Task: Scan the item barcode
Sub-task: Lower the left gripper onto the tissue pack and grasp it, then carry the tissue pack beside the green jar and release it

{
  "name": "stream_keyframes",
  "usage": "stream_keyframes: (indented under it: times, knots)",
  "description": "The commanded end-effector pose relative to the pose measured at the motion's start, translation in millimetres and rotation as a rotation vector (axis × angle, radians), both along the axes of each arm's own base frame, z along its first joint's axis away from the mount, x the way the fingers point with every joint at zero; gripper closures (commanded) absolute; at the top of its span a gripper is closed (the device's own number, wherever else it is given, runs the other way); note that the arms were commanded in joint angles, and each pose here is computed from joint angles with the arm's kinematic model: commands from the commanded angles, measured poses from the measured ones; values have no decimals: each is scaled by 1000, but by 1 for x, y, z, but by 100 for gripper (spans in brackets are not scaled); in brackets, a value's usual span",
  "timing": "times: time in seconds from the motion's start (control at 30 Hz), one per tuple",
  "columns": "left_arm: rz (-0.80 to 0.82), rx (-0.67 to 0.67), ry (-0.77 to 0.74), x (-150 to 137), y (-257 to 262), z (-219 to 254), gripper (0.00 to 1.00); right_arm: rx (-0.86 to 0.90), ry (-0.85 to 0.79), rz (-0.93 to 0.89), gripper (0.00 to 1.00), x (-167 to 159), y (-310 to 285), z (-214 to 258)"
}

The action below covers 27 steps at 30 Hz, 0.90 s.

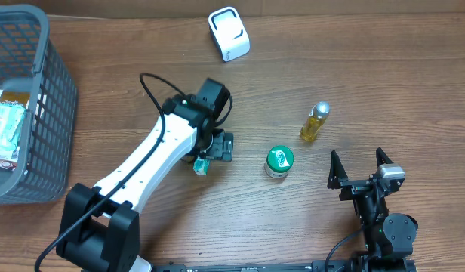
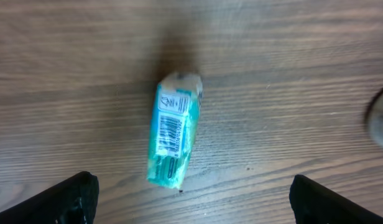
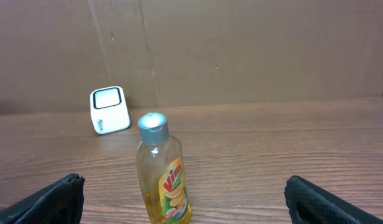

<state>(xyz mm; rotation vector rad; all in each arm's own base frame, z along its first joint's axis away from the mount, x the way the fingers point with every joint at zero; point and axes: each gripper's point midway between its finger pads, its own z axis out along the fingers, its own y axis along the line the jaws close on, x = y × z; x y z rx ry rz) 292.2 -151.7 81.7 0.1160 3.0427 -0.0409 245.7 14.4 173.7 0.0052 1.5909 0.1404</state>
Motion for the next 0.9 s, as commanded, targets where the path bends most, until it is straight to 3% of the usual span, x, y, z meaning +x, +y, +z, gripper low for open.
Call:
stream_keyframes:
  times: [0.0, 0.2, 0.33, 0.6, 0.87]
  knots:
    - [-1, -24, 17, -6, -1, -17, 4, -7, -1, -5, 0, 0, -1, -3]
    - [4, -42, -27, 1, -3, -30, 18, -7, -1, -5, 0, 0, -1, -3]
    - [98, 15, -47, 2, 10, -38, 20, -7, -1, -5, 0, 0, -1, -3]
    - [98, 9, -56, 4, 9, -55, 25, -7, -1, -5, 0, 0, -1, -3]
    - [95, 6, -61, 5, 8, -59, 40, -7, -1, -5, 0, 0, -1, -3]
